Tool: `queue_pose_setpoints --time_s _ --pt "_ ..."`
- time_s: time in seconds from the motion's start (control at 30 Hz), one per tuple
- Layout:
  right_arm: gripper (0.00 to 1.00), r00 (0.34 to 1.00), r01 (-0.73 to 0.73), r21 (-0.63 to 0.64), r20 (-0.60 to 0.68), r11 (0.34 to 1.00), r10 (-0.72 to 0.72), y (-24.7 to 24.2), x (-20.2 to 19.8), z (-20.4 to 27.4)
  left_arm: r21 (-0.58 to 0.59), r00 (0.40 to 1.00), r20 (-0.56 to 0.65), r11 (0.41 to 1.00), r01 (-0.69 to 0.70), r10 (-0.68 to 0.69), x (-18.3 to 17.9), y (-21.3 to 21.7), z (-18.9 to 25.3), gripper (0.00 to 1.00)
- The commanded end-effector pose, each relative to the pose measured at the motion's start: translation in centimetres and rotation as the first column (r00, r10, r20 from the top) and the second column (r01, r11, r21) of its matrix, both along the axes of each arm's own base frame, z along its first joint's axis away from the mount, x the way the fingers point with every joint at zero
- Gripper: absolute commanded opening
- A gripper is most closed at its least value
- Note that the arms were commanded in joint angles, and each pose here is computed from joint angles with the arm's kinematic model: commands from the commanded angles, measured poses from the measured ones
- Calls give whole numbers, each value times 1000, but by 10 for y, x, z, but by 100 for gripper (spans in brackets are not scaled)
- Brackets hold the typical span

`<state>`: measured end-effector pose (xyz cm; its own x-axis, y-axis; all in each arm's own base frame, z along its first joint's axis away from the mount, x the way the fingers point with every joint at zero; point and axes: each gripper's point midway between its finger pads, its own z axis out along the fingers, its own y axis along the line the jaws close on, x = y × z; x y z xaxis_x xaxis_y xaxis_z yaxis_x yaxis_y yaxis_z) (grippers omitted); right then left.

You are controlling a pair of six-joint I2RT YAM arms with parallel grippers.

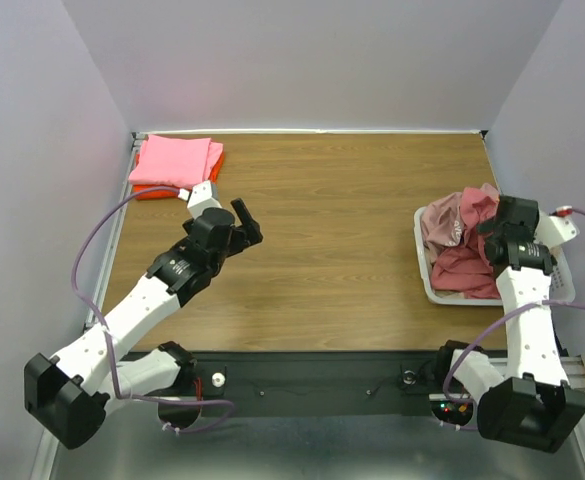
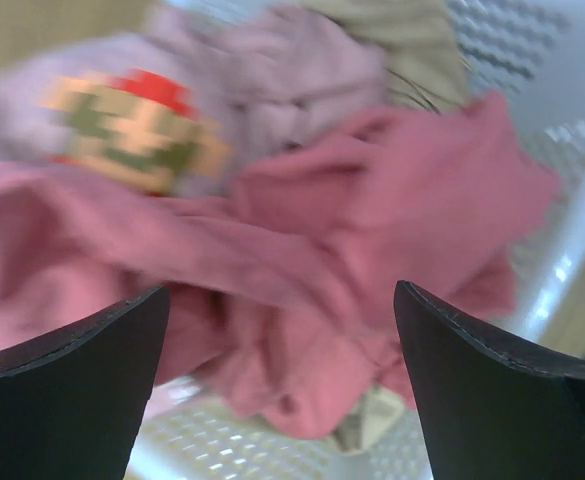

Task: Fold and stack the t-shirts
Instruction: Grab the tshirt from the pile

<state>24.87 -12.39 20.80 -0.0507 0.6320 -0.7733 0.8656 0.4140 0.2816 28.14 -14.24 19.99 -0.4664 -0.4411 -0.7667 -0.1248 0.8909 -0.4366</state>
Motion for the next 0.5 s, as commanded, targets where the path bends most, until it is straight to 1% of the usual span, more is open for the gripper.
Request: queue_pose_setpoints --time_s 0.0,0.1,0.17,0.27,0.3,0.33,0.43,0.47 --pt "100 981 189 41 -55 981 -187 -18 -33 -29 5 997 44 998 61 -61 11 -14 18 98" --pt "100 959 283 70 -49 957 -280 -30 -47 -40 28 998 12 998 53 -54 13 -14 5 98" --pt "100 959 283 100 -65 954 -277 -32 -44 -48 36 998 -6 998 60 -60 14 -15 0 98" --pt "99 960 275 99 -81 956 -268 -37 -38 -56 40 998 -10 997 64 -64 14 -16 0 98" --pt "99 963 265 118 -87 957 -256 -35 -35 -60 41 998 -11 997 61 -61 14 -15 -1 98" --pt "98 965 258 126 -76 958 -250 -35 -31 -62 38 998 -7 998 59 -59 13 -14 0 98" --pt "88 967 254 156 -68 955 -246 -35 -25 -71 41 999 -2 998 45 -45 11 -10 2 98" --pt "75 966 257 159 -69 953 -248 -36 -25 -73 41 999 2 999 34 -35 11 -8 3 98"
